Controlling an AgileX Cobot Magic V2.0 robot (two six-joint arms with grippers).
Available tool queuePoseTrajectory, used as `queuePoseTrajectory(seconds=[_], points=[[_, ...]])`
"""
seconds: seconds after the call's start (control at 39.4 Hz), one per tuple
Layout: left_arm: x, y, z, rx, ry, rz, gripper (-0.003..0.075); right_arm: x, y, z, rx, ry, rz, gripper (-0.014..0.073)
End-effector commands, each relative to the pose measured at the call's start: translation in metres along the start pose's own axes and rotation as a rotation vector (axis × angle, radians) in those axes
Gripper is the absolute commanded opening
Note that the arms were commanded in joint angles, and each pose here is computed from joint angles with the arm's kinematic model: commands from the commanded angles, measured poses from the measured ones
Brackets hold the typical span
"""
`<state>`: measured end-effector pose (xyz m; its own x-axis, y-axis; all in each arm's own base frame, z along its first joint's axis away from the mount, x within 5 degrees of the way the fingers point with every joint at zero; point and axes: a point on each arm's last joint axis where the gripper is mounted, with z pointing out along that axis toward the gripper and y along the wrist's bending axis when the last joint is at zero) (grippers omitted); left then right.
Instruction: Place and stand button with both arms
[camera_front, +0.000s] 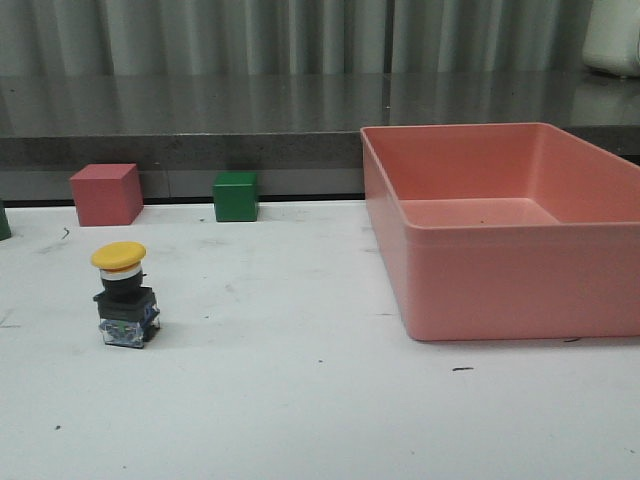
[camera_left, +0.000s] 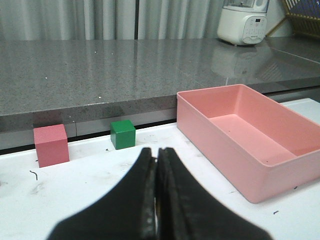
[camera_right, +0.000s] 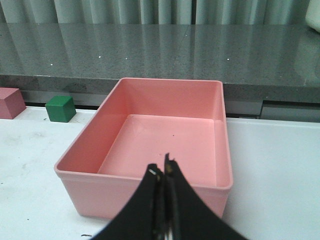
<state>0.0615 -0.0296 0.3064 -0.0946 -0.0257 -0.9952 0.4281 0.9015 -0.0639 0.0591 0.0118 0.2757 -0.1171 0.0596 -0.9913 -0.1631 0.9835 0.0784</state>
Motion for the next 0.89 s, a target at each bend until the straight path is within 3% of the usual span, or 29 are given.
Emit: queuePoseTrajectory(seconds=[0.0,0.15,0.69,0.86], points=[[-0.015,-0.001,-0.016,0.009,-0.131,-0.015,-0.0020,-0.016,0.000,-0.002,0.008,-0.104,-0.016,-0.0061],[-0.019,-0.001,-0.028,0.015,-0.208,-0.015,-0.0020,-0.016,0.000,-0.002,0.008,-0.104,-0.016,-0.0061],[-0.019,-0.001,-0.028,0.015,-0.208,-0.015,-0.0020,-0.016,0.000,-0.002,0.008,-0.104,-0.016,-0.0061],[-0.004,0.000,-0.026,0.001,-0.186,-0.014,-0.0020,-0.016,0.000,-0.002,0.008,-0.104,-0.016,-0.0061]])
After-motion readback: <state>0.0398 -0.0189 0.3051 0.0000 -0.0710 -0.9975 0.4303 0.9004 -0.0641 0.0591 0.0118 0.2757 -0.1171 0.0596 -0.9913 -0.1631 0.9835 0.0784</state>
